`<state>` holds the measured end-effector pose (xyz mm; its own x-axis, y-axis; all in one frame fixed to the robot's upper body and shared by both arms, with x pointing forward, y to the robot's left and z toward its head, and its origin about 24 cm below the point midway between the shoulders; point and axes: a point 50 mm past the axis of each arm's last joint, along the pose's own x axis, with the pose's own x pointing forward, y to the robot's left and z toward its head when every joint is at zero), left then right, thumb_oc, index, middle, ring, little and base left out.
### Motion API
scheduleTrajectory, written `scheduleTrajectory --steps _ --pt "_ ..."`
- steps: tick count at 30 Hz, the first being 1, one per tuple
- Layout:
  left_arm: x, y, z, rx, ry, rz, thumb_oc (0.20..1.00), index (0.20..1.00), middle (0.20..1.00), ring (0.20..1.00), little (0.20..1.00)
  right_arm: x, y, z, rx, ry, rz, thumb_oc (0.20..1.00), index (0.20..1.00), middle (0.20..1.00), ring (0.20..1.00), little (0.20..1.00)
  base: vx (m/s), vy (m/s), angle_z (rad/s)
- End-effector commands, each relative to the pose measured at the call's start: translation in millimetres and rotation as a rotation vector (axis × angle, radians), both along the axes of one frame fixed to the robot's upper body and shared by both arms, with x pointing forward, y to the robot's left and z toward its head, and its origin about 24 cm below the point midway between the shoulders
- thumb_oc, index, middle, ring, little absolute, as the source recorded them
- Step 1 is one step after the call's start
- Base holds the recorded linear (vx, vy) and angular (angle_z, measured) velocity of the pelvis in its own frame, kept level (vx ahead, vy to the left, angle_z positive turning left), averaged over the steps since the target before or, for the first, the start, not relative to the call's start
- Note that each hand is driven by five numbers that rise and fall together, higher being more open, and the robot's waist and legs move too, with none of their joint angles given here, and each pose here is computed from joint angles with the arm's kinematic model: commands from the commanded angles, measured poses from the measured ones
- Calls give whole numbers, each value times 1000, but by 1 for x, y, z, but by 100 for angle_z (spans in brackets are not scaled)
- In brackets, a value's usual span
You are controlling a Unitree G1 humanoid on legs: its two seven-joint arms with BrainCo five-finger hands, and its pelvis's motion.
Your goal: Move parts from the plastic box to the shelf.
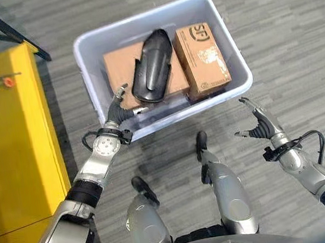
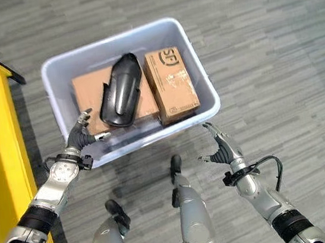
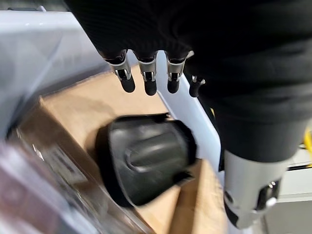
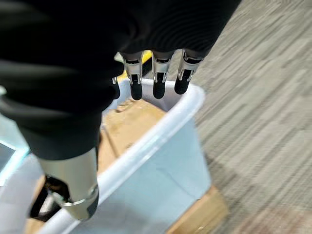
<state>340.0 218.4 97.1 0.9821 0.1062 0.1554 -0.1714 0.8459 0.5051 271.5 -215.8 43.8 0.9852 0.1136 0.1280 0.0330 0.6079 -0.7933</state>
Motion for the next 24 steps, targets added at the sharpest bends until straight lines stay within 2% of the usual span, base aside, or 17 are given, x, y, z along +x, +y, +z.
scheduleTrajectory --steps 1,4,7,9,15,20,24 --pt "-3 6 8 123 -106 71 1000 1000 1000 1000 1000 -4 4 9 19 -73 5 1000 1000 1000 1000 1000 36 -2 -7" --pt "3 13 9 118 -119 218 1000 1000 1000 1000 1000 1 6 15 -67 -132 6 1000 1000 1000 1000 1000 22 3 -4" --pt "5 28 4 83 -113 359 1000 1000 1000 1000 1000 1 4 17 -53 -136 -12 1000 1000 1000 1000 1000 0 -12 -6" --pt "3 45 11 121 -184 530 1000 1000 1000 1000 1000 1 -1 18 -62 -151 -55 1000 1000 1000 1000 1000 11 -20 -5" --pt "10 72 46 171 -236 666 1000 1000 1000 1000 1000 0 -14 22 -54 -156 -121 1000 1000 1000 1000 1000 8 6 0" --pt "12 79 65 168 -308 725 1000 1000 1000 1000 1000 2 -19 26 -60 -164 -139 1000 1000 1000 1000 1000 17 8 -5" --pt "12 78 83 133 -436 695 1000 1000 1000 1000 1000 -2 -21 23 -65 -162 -139 1000 1000 1000 1000 1000 21 2 -7"
